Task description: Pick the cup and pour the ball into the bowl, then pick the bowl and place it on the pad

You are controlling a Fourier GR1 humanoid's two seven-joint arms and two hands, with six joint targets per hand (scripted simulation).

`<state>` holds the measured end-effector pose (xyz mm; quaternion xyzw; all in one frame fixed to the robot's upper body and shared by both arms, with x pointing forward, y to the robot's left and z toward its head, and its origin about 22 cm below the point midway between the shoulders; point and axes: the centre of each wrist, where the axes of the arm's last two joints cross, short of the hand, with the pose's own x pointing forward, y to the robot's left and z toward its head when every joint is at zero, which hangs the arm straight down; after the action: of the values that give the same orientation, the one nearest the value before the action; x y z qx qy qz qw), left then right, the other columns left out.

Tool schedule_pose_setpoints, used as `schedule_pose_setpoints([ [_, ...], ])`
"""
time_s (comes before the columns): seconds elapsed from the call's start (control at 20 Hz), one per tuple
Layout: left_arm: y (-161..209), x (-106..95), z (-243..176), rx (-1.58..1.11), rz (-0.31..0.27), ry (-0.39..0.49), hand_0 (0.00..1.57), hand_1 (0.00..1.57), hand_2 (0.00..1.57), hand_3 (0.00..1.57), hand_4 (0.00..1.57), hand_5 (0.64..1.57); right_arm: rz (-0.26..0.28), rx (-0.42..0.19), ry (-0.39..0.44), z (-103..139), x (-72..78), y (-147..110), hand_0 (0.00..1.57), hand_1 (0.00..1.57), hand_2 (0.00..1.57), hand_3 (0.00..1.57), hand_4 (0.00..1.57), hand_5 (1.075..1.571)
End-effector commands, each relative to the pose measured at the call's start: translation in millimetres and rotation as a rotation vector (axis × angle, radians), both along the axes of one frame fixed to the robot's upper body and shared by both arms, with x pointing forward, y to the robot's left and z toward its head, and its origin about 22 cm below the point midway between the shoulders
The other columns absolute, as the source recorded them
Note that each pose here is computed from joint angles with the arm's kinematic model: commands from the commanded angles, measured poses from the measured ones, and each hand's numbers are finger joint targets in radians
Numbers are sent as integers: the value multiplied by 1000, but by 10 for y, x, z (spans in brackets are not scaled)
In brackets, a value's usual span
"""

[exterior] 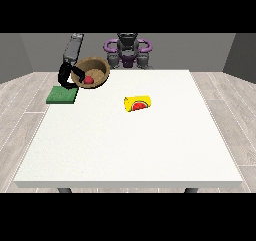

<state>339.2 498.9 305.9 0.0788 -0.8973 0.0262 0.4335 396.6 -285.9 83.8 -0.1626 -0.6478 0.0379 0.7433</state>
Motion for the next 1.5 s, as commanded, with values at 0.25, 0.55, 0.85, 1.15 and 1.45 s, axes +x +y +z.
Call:
schedule_pose_setpoints([
  [0.25,-188,43,146,17,17,-44,0,0,0,0,0,1533,-11,-70,-54,60,-38,-641,1571,1571,1571,1571,1305,1528],
  [0.55,-130,-53,184,34,23,-29,0,0,0,0,0,1534,-50,-1,-60,54,-239,-1262,1571,1571,1571,1174,1287,1534],
  [0.85,-273,-132,527,52,9,-113,0,0,0,0,202,1532,-75,26,-133,298,-206,-1536,1571,1571,1571,779,1293,1551],
  [1.15,-318,-416,966,57,3,-235,0,0,0,0,0,1538,-123,-20,-233,404,-342,-1881,1571,1571,1571,208,1284,1554],
  [1.45,-288,-314,693,31,4,-166,0,0,0,0,0,1529,-92,-11,-183,555,-443,-2087,1571,1571,1571,705,1256,1559],
])
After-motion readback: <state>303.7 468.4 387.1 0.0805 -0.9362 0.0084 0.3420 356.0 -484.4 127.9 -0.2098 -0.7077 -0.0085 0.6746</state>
